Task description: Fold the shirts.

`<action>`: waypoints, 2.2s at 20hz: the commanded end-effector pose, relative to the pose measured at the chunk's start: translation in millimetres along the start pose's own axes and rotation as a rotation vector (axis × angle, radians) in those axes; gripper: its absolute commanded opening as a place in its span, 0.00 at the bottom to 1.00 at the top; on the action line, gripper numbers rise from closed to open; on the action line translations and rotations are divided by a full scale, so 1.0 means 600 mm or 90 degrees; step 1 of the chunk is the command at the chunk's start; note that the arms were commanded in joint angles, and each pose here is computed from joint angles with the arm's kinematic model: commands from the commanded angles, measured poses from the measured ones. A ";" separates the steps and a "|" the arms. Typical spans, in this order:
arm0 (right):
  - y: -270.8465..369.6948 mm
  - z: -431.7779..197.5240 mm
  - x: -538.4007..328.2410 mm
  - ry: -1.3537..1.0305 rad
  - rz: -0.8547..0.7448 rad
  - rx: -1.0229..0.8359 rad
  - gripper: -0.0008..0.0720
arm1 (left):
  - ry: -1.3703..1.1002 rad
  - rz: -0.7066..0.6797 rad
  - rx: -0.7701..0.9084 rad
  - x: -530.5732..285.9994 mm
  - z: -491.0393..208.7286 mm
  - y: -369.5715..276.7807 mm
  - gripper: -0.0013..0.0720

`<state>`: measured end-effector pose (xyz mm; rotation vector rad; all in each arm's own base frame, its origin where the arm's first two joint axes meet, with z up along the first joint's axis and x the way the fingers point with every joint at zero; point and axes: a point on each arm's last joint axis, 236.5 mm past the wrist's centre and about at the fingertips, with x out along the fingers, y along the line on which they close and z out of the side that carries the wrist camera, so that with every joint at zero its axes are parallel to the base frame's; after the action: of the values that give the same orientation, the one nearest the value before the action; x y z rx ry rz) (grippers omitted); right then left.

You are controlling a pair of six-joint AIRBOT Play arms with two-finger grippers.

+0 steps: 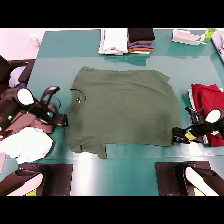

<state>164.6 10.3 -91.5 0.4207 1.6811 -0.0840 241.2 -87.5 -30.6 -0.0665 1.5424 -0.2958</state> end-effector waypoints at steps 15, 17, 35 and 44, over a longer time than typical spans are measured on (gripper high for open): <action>0.055 0.097 -0.165 -0.183 0.023 -0.041 0.04 | -0.017 -0.096 0.026 0.027 -0.001 -0.070 0.06; 0.078 0.126 -0.264 -0.275 0.031 -0.066 0.04 | -0.154 -0.084 0.078 -0.095 0.084 -0.094 0.06; 0.181 -0.034 -0.942 -0.917 0.045 -0.193 0.04 | -0.975 0.051 0.226 -0.923 0.021 -0.198 0.06; 0.160 0.261 -0.517 -0.436 0.029 -0.141 0.04 | -0.422 0.086 0.117 -0.343 0.314 -0.055 0.06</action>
<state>345.1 -20.9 294.6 0.1953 0.7740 -0.0237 388.5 -94.0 296.2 0.0825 0.6096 -0.2850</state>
